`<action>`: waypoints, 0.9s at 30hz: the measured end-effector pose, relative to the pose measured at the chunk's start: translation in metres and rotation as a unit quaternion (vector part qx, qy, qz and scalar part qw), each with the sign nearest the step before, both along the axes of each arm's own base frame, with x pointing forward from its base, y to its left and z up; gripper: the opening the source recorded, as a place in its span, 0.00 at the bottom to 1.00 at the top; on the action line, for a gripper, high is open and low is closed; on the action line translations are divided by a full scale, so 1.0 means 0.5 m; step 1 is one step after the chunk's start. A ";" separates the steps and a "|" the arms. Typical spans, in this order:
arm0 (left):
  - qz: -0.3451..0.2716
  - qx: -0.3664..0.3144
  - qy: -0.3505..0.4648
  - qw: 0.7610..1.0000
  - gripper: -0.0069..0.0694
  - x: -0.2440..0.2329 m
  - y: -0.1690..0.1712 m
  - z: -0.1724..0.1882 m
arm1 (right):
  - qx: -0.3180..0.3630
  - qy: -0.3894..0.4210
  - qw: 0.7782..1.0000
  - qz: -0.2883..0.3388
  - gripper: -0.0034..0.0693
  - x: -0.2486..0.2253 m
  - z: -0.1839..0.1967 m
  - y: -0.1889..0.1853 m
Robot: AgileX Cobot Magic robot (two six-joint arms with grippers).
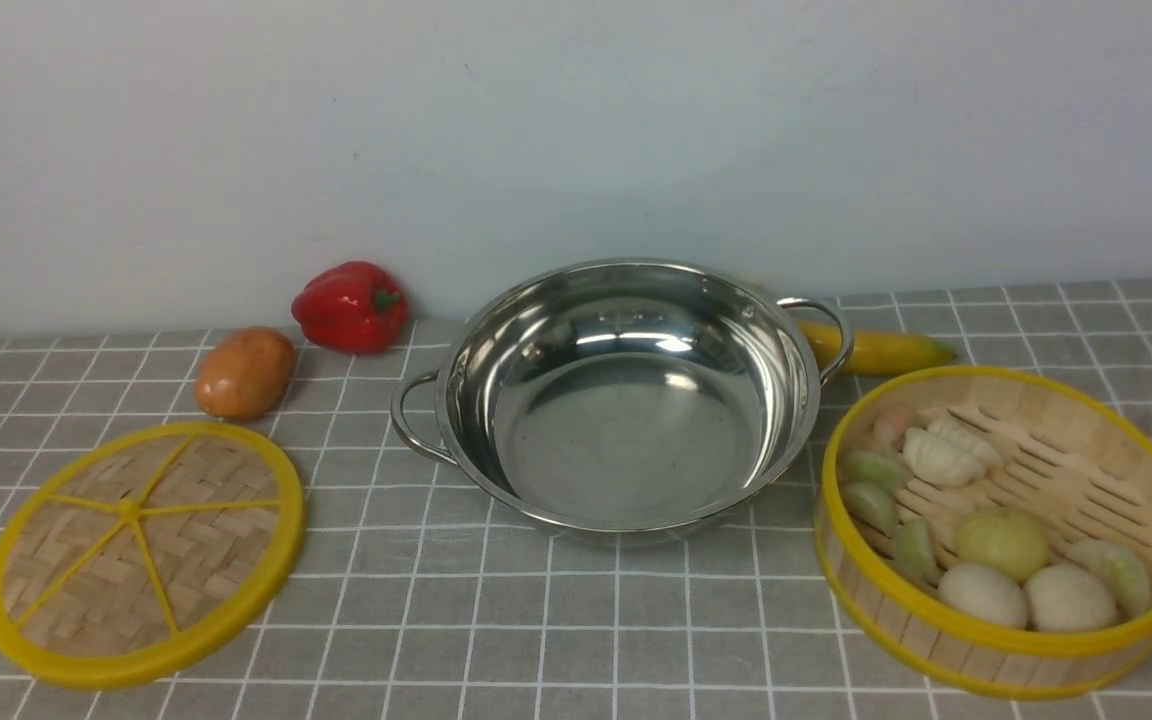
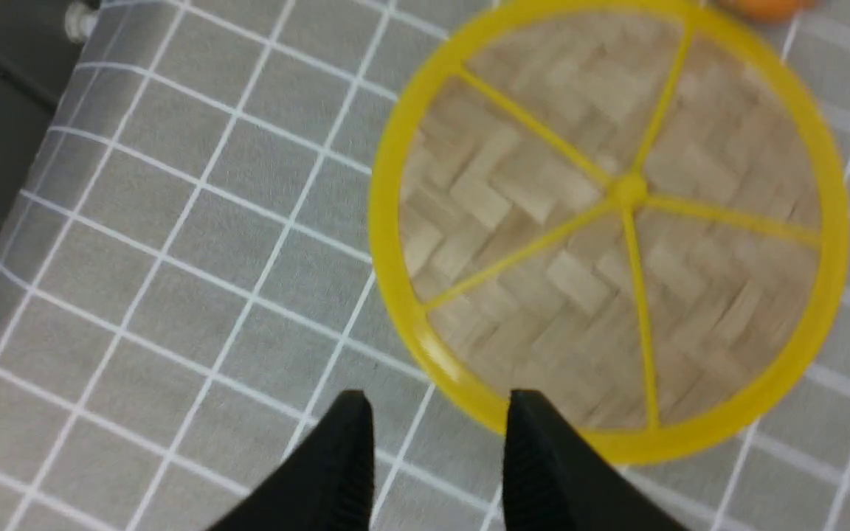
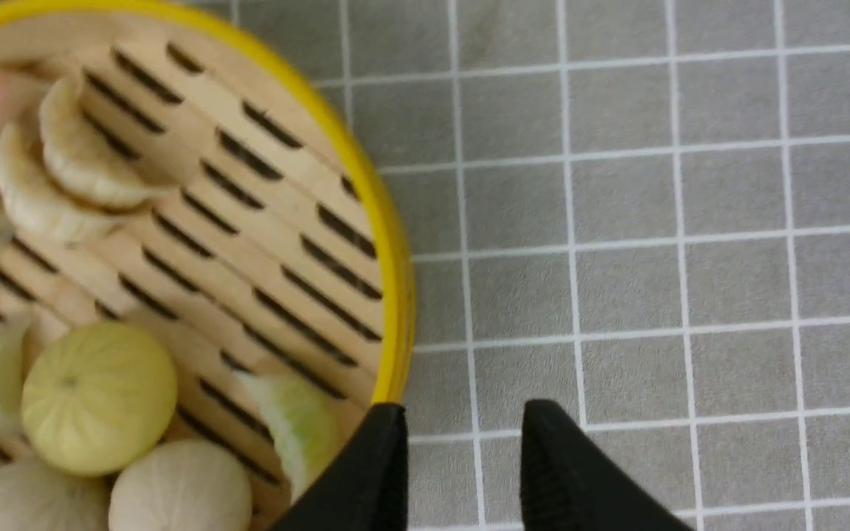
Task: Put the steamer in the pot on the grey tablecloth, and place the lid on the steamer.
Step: 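Reach for and grasp the rim of the bamboo steamer holding the buns with the right gripper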
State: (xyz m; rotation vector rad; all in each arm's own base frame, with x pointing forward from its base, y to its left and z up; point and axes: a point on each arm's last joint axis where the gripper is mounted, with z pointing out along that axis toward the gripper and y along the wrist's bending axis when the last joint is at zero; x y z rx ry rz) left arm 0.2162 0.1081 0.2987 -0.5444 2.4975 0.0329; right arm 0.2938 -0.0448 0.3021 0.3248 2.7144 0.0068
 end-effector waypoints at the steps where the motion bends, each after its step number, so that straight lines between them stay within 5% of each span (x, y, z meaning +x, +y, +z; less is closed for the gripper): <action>1: -0.007 -0.013 -0.009 1.000 0.41 0.005 0.000 -0.002 | 0.006 0.000 1.000 0.000 0.38 0.004 -0.004 -0.001; 9: -0.158 -0.059 0.013 0.986 0.41 0.086 -0.064 -0.067 | 0.042 0.026 0.999 0.016 0.38 0.050 -0.071 0.003; 27: -0.253 -0.069 0.064 0.963 0.41 0.116 -0.151 -0.107 | 0.075 0.101 0.992 0.012 0.38 0.099 -0.196 0.002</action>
